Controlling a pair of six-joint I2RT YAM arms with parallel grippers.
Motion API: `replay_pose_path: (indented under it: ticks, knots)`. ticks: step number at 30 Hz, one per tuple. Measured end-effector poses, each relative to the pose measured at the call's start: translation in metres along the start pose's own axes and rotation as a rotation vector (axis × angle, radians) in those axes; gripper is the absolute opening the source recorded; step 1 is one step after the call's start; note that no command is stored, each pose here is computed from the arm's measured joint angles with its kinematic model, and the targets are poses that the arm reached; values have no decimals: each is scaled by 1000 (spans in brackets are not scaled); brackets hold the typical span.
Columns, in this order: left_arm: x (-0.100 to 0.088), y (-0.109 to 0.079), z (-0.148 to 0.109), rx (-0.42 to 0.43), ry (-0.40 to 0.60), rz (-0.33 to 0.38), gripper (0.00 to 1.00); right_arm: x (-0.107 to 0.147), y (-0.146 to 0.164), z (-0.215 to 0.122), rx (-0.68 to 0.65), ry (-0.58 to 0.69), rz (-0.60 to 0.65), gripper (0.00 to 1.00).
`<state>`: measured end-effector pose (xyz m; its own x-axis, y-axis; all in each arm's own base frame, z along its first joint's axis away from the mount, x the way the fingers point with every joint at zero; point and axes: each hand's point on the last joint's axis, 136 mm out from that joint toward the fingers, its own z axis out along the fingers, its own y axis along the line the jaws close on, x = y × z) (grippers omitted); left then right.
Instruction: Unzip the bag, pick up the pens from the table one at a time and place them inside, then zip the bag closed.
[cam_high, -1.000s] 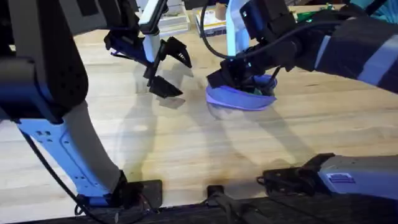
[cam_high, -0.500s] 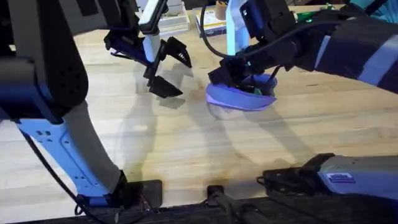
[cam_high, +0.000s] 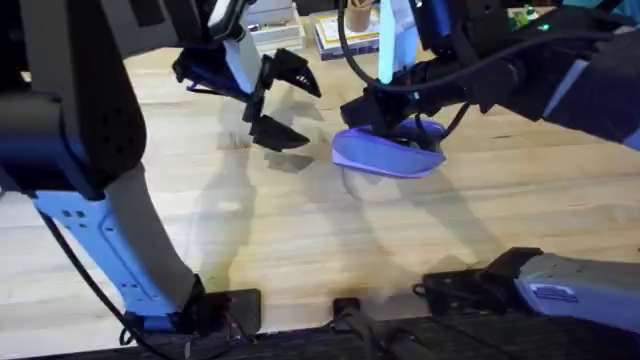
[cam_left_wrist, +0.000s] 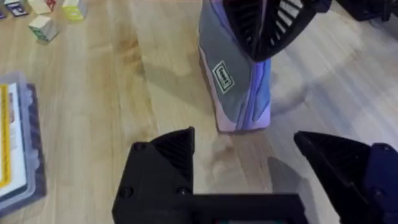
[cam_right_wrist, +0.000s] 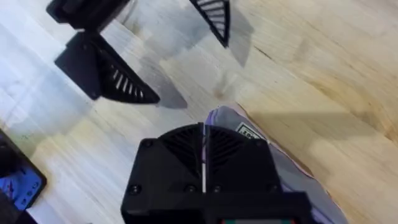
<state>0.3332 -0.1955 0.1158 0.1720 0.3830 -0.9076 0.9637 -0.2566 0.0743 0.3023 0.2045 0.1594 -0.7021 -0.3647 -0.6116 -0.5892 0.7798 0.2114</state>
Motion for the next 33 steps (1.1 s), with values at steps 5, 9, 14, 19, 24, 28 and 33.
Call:
replay_pose_path:
  ticks: [5,9,14,19,24,28,33]
  knots:
    - [-20,-10,42,95,-30,34,993,0,-5,0,28,-1,-1,30]
    - [-16,-12,62,133,-30,27,993,0,-6,0,34,-1,0,30]
    - [-8,-11,74,146,-3,-17,992,0,-6,0,38,-1,0,30]
    - [-8,-9,83,152,21,-84,995,0,-6,0,38,-2,-1,30]
    - [-5,-10,88,160,55,-135,478,0,-7,0,40,-2,-1,30]
    - [-6,-9,89,158,52,-149,48,-1,-7,0,42,-3,-1,30]
    - [-6,-9,89,157,53,-148,42,3,-12,-1,49,12,13,29]
